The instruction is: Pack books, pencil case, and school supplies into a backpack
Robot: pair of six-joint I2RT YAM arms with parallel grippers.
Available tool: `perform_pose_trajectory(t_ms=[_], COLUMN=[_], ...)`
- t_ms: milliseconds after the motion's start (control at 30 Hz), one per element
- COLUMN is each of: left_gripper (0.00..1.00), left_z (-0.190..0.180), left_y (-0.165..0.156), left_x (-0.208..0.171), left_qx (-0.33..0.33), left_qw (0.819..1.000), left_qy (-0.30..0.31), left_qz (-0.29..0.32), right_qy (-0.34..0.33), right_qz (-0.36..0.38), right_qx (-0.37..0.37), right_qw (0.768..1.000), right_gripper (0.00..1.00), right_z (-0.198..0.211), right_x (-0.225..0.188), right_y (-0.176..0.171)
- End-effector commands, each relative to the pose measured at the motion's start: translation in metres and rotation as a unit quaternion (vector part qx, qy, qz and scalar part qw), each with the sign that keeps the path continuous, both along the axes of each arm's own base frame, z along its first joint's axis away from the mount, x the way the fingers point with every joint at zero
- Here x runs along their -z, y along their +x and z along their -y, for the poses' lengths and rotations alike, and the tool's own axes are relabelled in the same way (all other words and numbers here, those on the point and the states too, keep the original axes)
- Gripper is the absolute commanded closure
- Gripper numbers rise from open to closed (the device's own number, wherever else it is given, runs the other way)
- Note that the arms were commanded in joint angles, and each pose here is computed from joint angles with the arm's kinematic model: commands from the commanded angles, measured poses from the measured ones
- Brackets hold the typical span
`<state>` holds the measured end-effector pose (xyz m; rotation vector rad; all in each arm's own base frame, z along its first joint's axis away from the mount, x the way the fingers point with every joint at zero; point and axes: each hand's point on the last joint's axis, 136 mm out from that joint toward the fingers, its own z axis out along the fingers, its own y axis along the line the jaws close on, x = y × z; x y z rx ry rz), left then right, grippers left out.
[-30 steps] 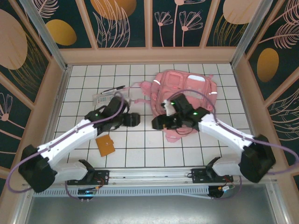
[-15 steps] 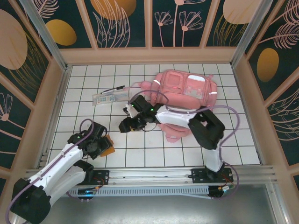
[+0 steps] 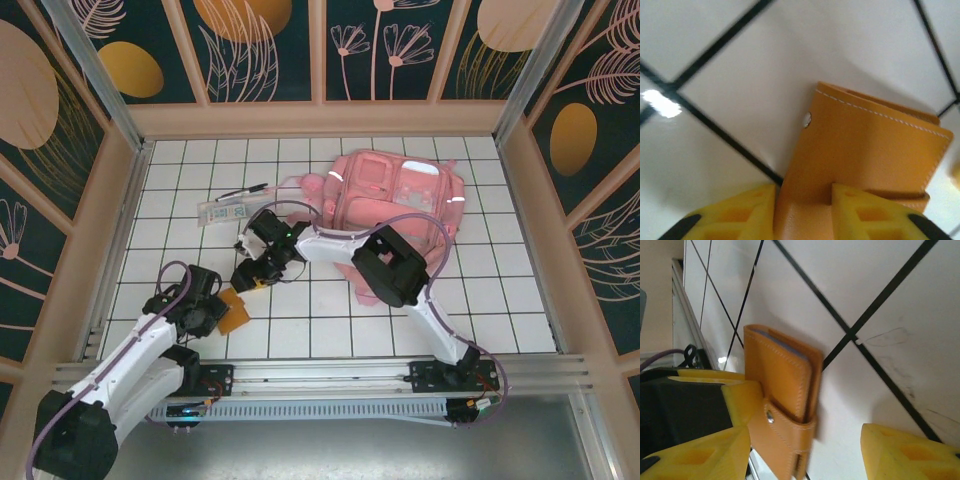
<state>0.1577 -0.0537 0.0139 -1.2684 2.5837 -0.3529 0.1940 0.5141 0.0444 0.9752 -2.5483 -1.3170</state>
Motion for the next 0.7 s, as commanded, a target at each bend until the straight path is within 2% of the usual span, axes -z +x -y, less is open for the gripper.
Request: perform_pose_trajectory(t_ms=[0, 133, 200, 300, 467, 600, 667], left_gripper=[0.74, 0.78, 0.79, 0.82, 0.84, 0.98, 1.0], left_z=[0.011, 0.024, 0.027, 0.027, 0.029, 0.032, 0.032], left_y=[-0.013, -0.008, -0.008, -0.005, 0.004, 0.004, 0.003], left_x=[0.018, 0.02, 0.023, 0.022, 0.011, 0.01, 0.011], left_qx=[-0.003, 0.007, 0.011, 0.014, 0.018, 0.016, 0.013], left_qw=[0.999, 0.997, 0.996, 0.997, 0.997, 0.996, 0.995], left_qy=[-0.041, -0.075, -0.08, -0.078, -0.078, -0.089, -0.094], left_qz=[-0.025, -0.021, -0.025, -0.025, -0.008, -0.005, -0.004], right_qy=[-0.011, -0.018, -0.016, -0.015, -0.014, -0.017, -0.023], right_qz=[-0.046, -0.063, -0.067, -0.073, -0.078, -0.079, -0.078], right_qx=[-0.039, -0.048, -0.05, -0.057, -0.062, -0.063, -0.06], right_qw=[0.998, 0.997, 0.996, 0.996, 0.995, 0.995, 0.995], right_gripper=[0.41, 0.43, 0.52, 0.59, 0.62, 0.61, 0.64], right_z=[0.002, 0.004, 0.003, 0.002, 0.008, 0.016, 0.02], right_x=[0.013, 0.019, 0.019, 0.019, 0.013, 0.01, 0.011], right_y=[-0.023, -0.029, -0.03, -0.033, -0.039, -0.044, -0.044])
